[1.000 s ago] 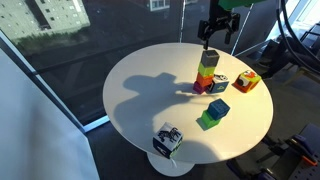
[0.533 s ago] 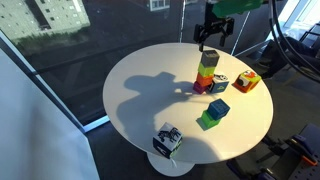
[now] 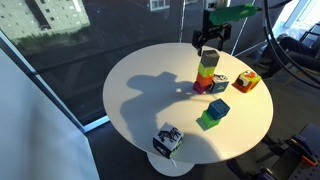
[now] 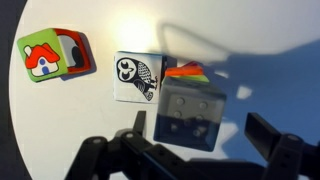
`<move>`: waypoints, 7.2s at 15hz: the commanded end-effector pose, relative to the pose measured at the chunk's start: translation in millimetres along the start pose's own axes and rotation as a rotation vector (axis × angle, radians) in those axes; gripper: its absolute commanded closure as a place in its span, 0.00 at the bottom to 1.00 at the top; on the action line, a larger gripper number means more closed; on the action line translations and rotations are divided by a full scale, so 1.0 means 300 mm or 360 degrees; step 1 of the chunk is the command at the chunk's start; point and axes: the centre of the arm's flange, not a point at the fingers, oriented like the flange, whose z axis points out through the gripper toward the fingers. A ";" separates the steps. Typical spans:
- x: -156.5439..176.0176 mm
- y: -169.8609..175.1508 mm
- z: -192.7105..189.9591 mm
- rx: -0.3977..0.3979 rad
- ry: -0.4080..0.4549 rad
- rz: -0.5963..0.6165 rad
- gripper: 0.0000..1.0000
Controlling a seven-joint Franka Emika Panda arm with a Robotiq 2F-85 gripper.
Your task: Pick up the gray block and put it on the table
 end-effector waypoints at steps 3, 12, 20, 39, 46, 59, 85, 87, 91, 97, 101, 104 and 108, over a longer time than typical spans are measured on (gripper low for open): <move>0.004 0.005 0.030 -0.0038 0.0000 0.0026 0.00; 0.001 0.022 0.022 -0.0036 -0.0038 0.0036 0.65; -0.024 0.103 -0.106 -0.0025 -0.0021 0.0067 0.72; 0.127 0.370 0.064 -0.0090 -0.0138 0.0318 0.72; 0.159 0.450 0.193 -0.0124 -0.0224 0.0375 0.72; 0.129 0.537 0.348 -0.0160 -0.0318 0.0351 0.72; 0.009 0.488 0.256 -0.0139 -0.0238 0.0181 0.00; -0.005 0.481 0.206 -0.0126 -0.0243 0.0154 0.00; -0.052 0.469 0.114 -0.0127 -0.0289 0.0107 0.00; -0.167 0.457 -0.040 -0.0145 -0.0372 -0.0006 0.00; -0.266 0.458 -0.172 -0.0098 -0.0298 -0.0138 0.00; -0.342 0.461 -0.271 -0.0058 -0.0204 -0.0229 0.00; -0.455 0.478 -0.381 -0.0005 -0.0086 -0.0331 0.00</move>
